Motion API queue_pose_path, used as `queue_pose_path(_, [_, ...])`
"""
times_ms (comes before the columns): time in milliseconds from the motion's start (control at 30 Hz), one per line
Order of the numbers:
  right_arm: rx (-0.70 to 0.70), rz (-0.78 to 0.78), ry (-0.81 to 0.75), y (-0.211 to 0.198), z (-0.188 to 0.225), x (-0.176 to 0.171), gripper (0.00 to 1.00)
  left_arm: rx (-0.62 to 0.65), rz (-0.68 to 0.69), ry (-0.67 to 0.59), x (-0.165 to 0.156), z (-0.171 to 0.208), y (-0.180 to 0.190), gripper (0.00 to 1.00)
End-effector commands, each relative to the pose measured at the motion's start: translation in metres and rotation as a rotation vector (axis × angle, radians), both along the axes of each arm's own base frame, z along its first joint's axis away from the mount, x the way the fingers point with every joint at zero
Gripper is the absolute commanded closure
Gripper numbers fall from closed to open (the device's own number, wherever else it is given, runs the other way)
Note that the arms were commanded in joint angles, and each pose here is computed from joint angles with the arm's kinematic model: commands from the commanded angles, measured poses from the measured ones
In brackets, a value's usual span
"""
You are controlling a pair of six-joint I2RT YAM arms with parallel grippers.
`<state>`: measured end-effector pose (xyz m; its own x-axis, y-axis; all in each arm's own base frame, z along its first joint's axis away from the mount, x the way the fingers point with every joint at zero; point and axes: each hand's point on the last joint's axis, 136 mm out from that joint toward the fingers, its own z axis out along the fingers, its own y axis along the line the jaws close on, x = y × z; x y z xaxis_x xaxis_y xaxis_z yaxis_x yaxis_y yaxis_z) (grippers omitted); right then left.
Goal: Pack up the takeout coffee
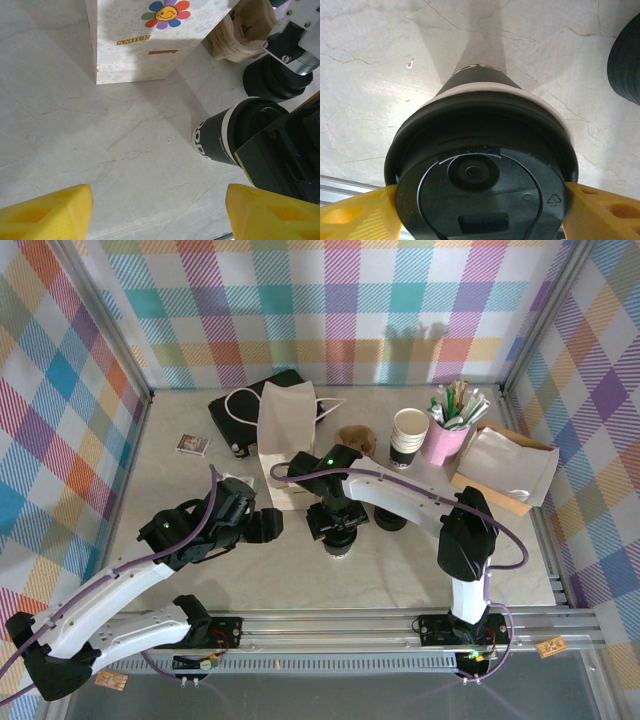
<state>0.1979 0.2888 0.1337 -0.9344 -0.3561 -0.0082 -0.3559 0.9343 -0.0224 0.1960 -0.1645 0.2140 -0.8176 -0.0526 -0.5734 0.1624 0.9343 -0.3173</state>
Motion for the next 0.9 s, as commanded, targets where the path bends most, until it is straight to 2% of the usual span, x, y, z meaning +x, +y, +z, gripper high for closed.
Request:
queue_pose_path(0, [-0.035,0.009,0.013,-0.006,-0.005,-0.004,0.18,0.014,0.015,0.004,0.001,-0.002,0.004,0.29])
queue_pose_path(367, [-0.011,0.006,-0.011,-0.004,0.012,-0.002,0.1,-0.005,0.007,0.0,0.008,0.005,-0.006,0.28])
queue_pose_path(600, [0.045,0.013,-0.048,0.003,0.042,0.003,0.09,-0.011,-0.019,-0.006,0.001,0.005,-0.003,0.31])
queue_pose_path(733, [0.08,-0.006,-0.075,0.0,0.064,0.002,0.17,-0.052,-0.053,0.008,-0.008,0.001,-0.007,0.36])
queue_pose_path(867, [0.129,-0.044,-0.086,-0.013,0.076,-0.001,0.3,-0.119,-0.095,0.039,-0.015,-0.007,-0.02,0.48])
